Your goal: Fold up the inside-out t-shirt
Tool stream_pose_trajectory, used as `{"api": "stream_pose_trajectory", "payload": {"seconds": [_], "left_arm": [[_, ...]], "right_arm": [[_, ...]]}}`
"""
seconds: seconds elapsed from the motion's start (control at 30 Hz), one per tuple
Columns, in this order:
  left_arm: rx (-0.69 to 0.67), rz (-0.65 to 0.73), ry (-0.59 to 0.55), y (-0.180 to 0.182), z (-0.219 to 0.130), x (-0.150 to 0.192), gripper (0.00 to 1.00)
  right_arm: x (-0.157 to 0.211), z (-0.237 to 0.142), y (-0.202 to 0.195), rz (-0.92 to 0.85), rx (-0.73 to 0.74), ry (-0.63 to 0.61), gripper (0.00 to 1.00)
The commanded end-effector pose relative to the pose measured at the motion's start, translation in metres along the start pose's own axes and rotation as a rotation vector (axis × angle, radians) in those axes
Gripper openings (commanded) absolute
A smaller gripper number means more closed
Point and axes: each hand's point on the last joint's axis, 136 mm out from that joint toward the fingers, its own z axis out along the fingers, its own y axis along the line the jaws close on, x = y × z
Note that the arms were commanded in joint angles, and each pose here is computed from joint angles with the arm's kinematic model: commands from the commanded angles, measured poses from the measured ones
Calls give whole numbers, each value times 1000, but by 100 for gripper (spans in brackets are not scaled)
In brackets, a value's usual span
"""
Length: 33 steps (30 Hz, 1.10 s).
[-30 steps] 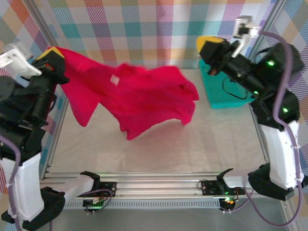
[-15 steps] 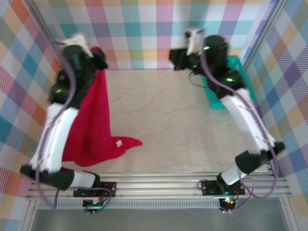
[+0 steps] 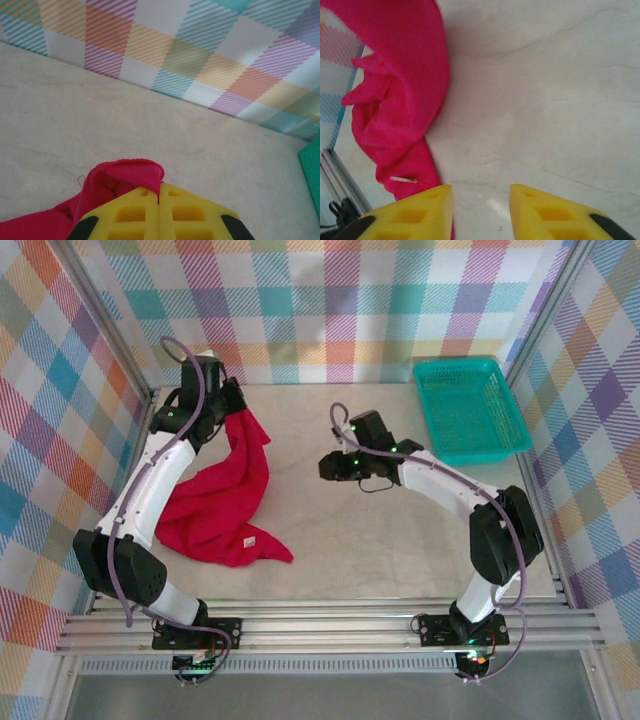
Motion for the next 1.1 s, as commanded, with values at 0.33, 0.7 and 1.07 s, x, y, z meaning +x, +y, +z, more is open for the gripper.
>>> {"api": "stream_pose_trajectory", "payload": {"seconds": [0.33, 0.7, 1.07], "left_arm": [[-96, -98, 8, 45, 23, -25, 0], [-139, -198, 52, 79, 24, -22, 0], [-165, -230, 40, 96, 16, -28, 0]], "right_arm": [[94, 103, 87, -215, -89, 216, 73], [146, 166, 76, -340, 58, 371, 63], [134, 132, 31, -293, 188, 329, 0]]}}
